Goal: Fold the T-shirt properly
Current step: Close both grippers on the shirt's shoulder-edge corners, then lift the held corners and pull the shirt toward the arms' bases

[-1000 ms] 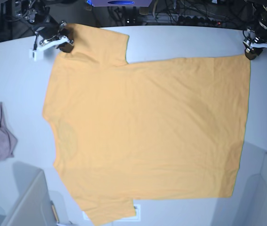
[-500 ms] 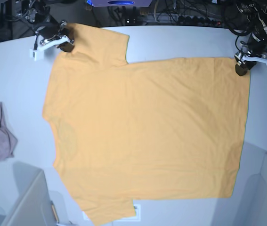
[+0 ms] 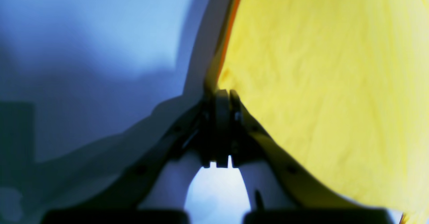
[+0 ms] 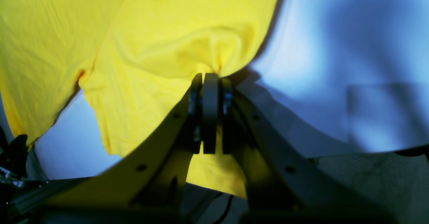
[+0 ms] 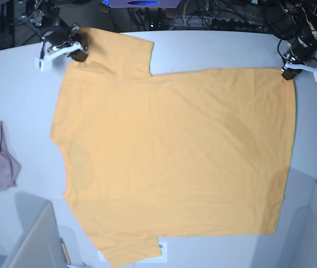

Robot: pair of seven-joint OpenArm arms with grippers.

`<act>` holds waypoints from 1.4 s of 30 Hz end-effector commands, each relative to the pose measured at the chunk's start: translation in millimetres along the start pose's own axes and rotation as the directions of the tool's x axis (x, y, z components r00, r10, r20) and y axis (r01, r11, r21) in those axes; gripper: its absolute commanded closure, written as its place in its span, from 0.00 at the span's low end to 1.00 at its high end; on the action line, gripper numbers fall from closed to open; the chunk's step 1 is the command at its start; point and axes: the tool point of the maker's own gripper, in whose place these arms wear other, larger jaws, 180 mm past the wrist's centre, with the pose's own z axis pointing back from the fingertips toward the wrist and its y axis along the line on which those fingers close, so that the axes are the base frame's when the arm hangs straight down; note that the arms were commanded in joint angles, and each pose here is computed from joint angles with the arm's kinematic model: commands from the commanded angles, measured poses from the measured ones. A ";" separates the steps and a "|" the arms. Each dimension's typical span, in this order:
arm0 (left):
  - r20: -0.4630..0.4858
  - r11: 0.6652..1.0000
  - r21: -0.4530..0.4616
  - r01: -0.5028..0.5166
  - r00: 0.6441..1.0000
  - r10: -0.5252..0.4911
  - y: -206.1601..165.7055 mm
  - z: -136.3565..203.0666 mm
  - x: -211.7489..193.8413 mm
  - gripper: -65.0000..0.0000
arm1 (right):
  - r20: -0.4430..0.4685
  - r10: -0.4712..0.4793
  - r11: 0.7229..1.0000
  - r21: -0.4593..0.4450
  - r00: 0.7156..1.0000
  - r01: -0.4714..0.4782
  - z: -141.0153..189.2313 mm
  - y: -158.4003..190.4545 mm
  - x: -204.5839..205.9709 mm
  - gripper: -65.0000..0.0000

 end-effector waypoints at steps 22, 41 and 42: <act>0.032 0.963 0.081 0.257 0.965 -0.261 -1.9 53.9 35.0 1.00 | 0.168 0.095 0.966 0.223 0.981 -0.132 31.8 79.7 26.7 1.00; 0.131 0.931 0.029 0.365 0.922 -0.366 -64.6 20.2 77.5 1.00 | 0.362 0.011 0.881 0.438 0.932 -0.180 33.2 152.5 122.0 1.00; 0.148 0.931 0.023 0.364 0.920 -0.363 -69.5 19.3 83.2 1.00 | 0.367 0.012 0.879 0.439 0.930 -0.185 32.3 153.5 125.2 1.00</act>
